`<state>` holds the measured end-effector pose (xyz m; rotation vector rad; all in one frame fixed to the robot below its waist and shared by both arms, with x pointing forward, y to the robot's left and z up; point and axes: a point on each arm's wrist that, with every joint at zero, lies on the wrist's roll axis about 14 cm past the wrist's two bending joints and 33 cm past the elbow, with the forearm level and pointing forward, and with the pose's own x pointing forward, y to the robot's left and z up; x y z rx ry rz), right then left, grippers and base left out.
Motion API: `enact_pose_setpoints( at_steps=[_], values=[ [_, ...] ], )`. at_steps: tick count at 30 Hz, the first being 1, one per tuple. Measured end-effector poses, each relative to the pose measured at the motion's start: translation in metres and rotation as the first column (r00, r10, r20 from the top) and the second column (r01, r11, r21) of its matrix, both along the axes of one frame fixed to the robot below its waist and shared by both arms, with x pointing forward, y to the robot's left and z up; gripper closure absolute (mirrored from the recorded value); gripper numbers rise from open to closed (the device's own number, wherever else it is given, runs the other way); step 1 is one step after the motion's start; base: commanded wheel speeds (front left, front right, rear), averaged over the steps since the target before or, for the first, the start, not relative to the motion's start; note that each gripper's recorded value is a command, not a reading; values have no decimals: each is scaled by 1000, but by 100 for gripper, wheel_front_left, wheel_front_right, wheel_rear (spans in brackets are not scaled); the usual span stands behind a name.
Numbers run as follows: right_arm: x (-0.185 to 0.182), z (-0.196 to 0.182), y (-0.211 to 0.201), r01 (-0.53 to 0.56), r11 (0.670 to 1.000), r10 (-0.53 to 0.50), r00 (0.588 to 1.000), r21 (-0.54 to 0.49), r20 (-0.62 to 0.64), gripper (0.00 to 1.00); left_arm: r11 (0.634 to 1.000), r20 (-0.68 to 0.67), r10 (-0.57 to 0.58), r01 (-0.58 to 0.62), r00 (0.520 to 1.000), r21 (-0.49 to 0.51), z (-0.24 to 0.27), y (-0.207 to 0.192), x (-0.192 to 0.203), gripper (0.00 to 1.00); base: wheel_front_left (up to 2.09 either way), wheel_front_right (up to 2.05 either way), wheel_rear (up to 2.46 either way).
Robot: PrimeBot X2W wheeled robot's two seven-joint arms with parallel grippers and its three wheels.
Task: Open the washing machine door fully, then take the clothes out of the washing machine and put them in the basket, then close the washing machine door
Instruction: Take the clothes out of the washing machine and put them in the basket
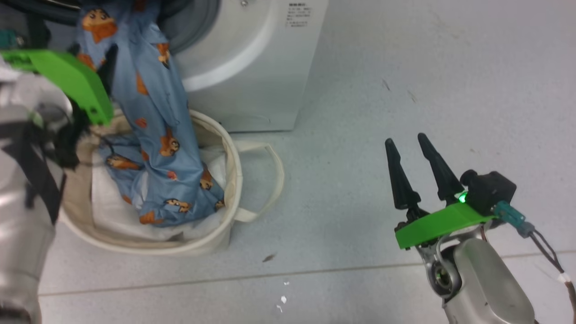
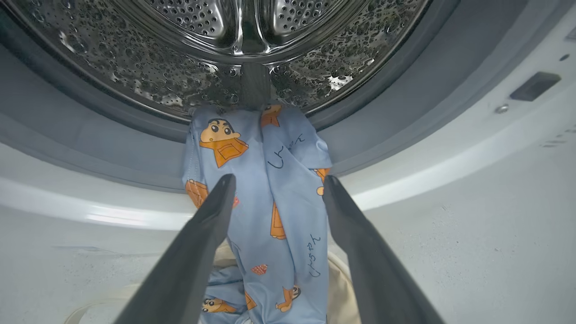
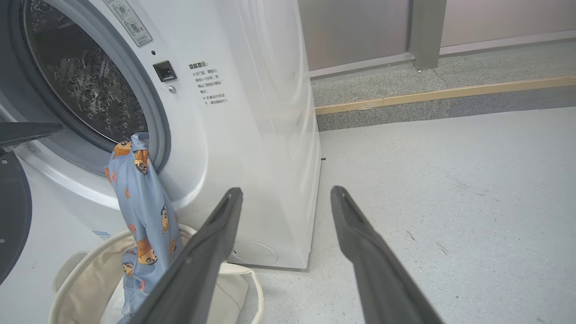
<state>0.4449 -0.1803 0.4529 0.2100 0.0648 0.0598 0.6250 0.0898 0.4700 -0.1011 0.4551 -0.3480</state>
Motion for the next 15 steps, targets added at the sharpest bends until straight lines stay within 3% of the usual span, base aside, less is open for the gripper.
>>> enact_pose_setpoints(
  at_steps=[4, 10, 15],
  values=[
    [4, -6, -6, 15, 1000, -15, 1000, -8, -12, 0, 1000, -42, -3, 3, 999, 18, -8, -4, 17, 0, 0, 0, 0],
    [15, -24, -13, 25, 999, -26, 999, -26, -44, 0, 999, -216, 8, 3, 976, 51, -55, -6, 30, 0, 0, 0, 0],
    [23, -41, -15, 24, 999, -27, 997, -40, -74, 0, 997, -242, 7, 11, 970, 73, -73, -12, 47, 0, 0, 0, 0]
  ],
)
